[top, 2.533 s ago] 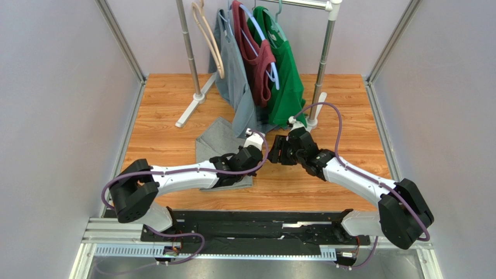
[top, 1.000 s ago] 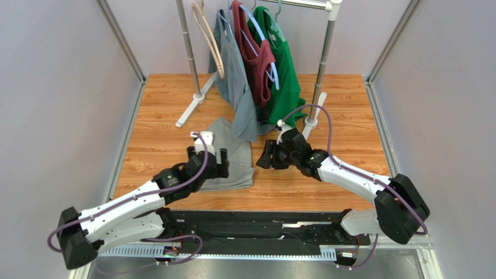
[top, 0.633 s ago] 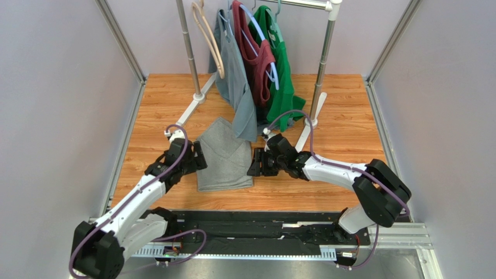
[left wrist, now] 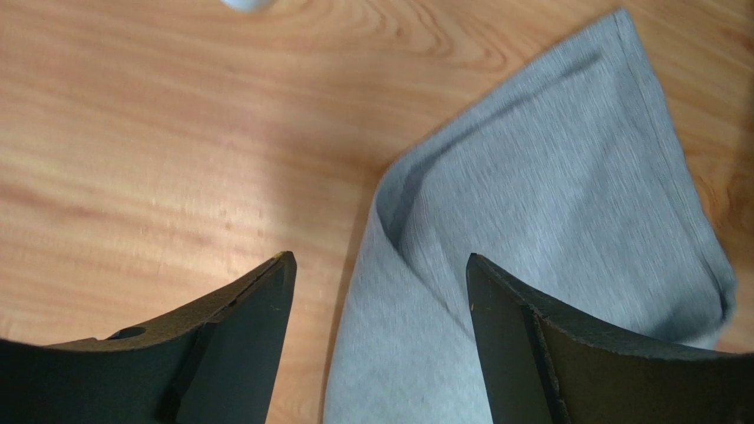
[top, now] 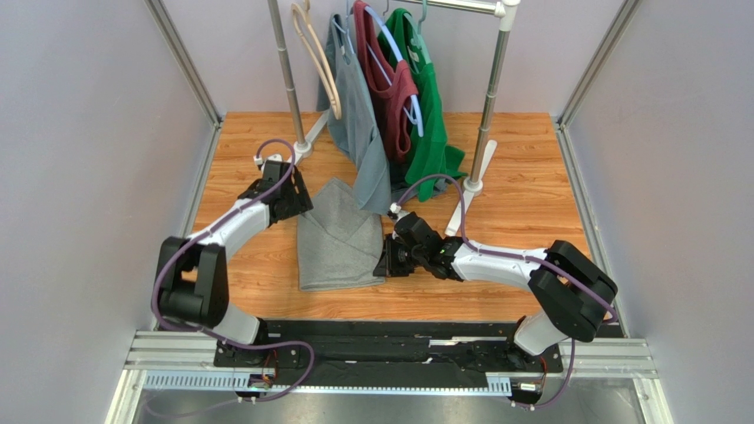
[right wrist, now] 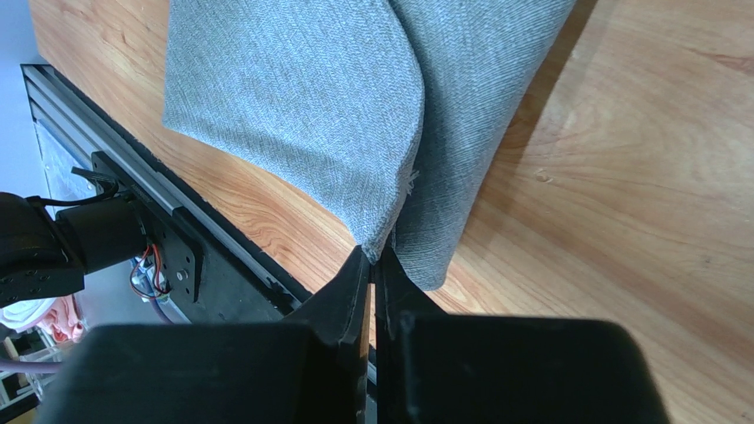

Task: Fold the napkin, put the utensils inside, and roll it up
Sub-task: Fold the napkin at the center of the board.

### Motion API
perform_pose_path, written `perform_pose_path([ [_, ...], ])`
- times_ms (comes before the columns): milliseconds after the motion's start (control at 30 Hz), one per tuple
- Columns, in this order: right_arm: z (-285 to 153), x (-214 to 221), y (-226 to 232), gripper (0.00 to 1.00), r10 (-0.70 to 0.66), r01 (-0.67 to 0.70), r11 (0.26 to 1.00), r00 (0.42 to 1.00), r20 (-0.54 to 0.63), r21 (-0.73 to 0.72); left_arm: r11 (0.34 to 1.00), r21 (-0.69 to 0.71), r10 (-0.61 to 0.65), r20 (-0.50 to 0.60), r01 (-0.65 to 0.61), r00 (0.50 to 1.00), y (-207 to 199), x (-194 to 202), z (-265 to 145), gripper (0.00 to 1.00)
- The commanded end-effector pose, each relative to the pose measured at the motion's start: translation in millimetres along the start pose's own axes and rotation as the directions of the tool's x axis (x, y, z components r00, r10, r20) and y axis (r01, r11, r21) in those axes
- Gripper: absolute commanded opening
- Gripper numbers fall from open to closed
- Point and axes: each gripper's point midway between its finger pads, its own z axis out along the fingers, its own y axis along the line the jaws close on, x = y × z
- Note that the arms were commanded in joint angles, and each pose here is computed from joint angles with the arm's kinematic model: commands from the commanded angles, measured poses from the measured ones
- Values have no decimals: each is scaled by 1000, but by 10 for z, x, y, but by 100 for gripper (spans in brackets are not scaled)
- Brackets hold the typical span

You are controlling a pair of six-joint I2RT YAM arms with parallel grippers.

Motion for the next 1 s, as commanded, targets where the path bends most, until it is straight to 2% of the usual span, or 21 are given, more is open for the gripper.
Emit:
perform_pose_path([
  [0, -53, -118, 199, 2, 9, -6, 999, 998, 63, -45, 999, -41, 20, -1, -20, 1000, 33, -199, 233, 78],
  [333, -32, -96, 138, 2, 8, -6, 1000, 998, 66, -22, 999, -15, 29, -70, -30, 997, -72, -97, 481, 72],
  [533, -26, -139, 133, 2, -8, 9, 1000, 997, 75, -6, 998, -43, 34, -106, -39, 994, -10, 12, 545, 50],
  [667, -60, -213, 129, 2, -29, 27, 999, 995, 96, 17, 997, -64, 40, -120, -48, 992, 32, 43, 564, 40],
  [733, -70, -231, 129, 2, -32, 30, 999, 994, 102, 23, 996, -71, 39, -119, -48, 992, 39, 31, 557, 30],
  [800, -71, -230, 113, 2, -37, 34, 999, 994, 100, 29, 996, -72, 42, -117, -51, 992, 40, 19, 555, 29],
  [833, -68, -237, 116, 2, -37, 34, 999, 994, 103, 29, 996, -65, 44, -117, -52, 992, 22, 5, 554, 18],
  [967, -62, -200, 63, 3, -35, 32, 999, 995, 95, 42, 997, -49, 47, -125, -53, 991, -33, -23, 578, 6],
])
